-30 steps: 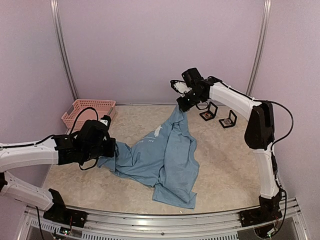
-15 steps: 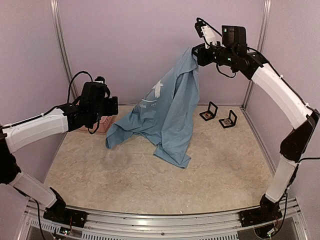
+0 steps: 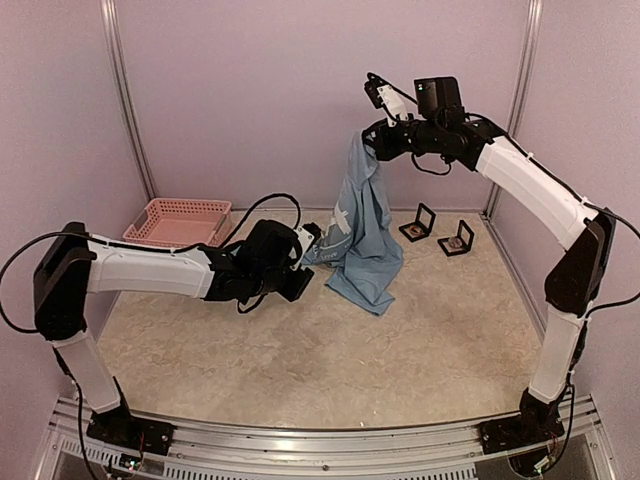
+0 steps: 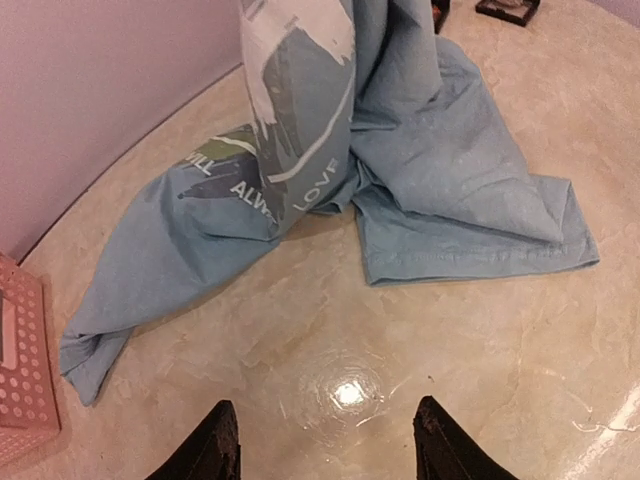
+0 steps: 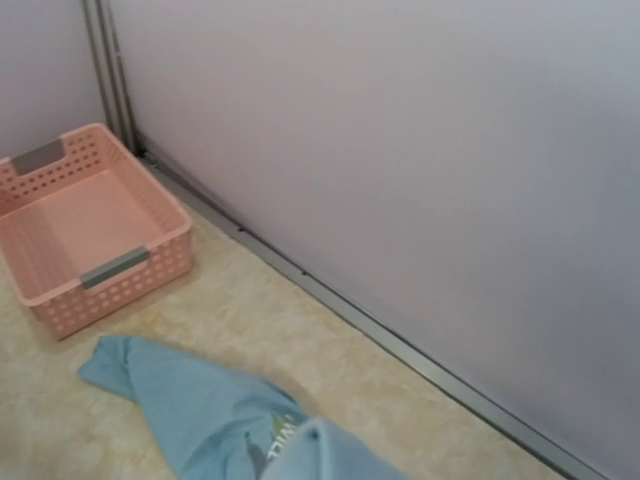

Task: Pin the brooch onto the clothing

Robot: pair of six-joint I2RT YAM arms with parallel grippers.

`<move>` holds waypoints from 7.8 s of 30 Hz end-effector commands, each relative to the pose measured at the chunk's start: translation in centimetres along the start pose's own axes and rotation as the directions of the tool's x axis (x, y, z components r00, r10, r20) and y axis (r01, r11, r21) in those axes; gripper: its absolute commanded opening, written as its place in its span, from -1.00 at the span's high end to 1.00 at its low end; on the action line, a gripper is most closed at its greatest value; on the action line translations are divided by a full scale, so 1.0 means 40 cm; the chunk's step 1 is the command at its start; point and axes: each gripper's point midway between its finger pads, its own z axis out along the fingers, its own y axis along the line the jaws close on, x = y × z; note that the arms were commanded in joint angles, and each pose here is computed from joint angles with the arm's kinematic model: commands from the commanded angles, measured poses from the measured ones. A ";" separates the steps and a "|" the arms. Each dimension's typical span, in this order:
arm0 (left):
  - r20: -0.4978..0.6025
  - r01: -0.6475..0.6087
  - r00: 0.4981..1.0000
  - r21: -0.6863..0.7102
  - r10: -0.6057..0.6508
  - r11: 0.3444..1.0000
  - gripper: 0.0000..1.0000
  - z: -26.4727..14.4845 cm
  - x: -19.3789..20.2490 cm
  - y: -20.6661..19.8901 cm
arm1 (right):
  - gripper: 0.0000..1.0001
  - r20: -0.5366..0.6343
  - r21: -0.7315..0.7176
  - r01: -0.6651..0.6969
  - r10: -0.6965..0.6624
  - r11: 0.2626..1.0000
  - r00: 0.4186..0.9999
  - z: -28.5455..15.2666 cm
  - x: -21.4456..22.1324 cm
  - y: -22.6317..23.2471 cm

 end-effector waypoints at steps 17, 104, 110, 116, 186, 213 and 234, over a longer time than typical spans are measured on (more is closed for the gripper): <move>-0.219 -0.129 0.960 0.204 0.173 0.971 -0.56 0.425 0.128 -0.225 | 1.00 0.021 -0.020 -0.007 0.007 1.000 1.000 -0.060 -0.023 0.028; 0.089 -0.313 0.937 0.636 0.337 0.705 1.00 0.076 0.112 -0.468 | 1.00 -0.034 0.081 0.046 -0.043 0.996 0.998 -0.187 0.056 0.010; 0.121 -0.260 0.965 0.557 0.232 0.789 1.00 0.061 0.041 -0.400 | 1.00 -0.057 0.161 0.052 -0.043 0.986 0.997 -0.196 0.063 -0.027; 0.246 -0.101 0.968 0.242 0.040 0.965 1.00 -0.112 -0.169 -0.106 | 1.00 -0.121 0.343 0.017 0.026 0.939 0.992 -0.270 0.096 -0.160; -0.041 0.750 0.609 -0.295 -0.792 0.592 1.00 -0.486 0.383 0.204 | 1.00 -0.884 0.135 -0.657 0.389 0.742 0.259 -0.603 0.919 0.383; -0.113 0.368 0.889 -0.402 -0.444 0.839 0.21 -0.390 0.309 0.110 | 0.38 -0.696 0.227 -0.405 0.439 0.885 0.568 -0.361 0.765 0.187; -0.586 0.242 0.695 -0.354 -0.416 0.903 0.29 -0.275 0.772 -0.063 | 1.00 -0.796 0.415 -0.372 0.529 0.830 0.295 -0.400 1.185 0.232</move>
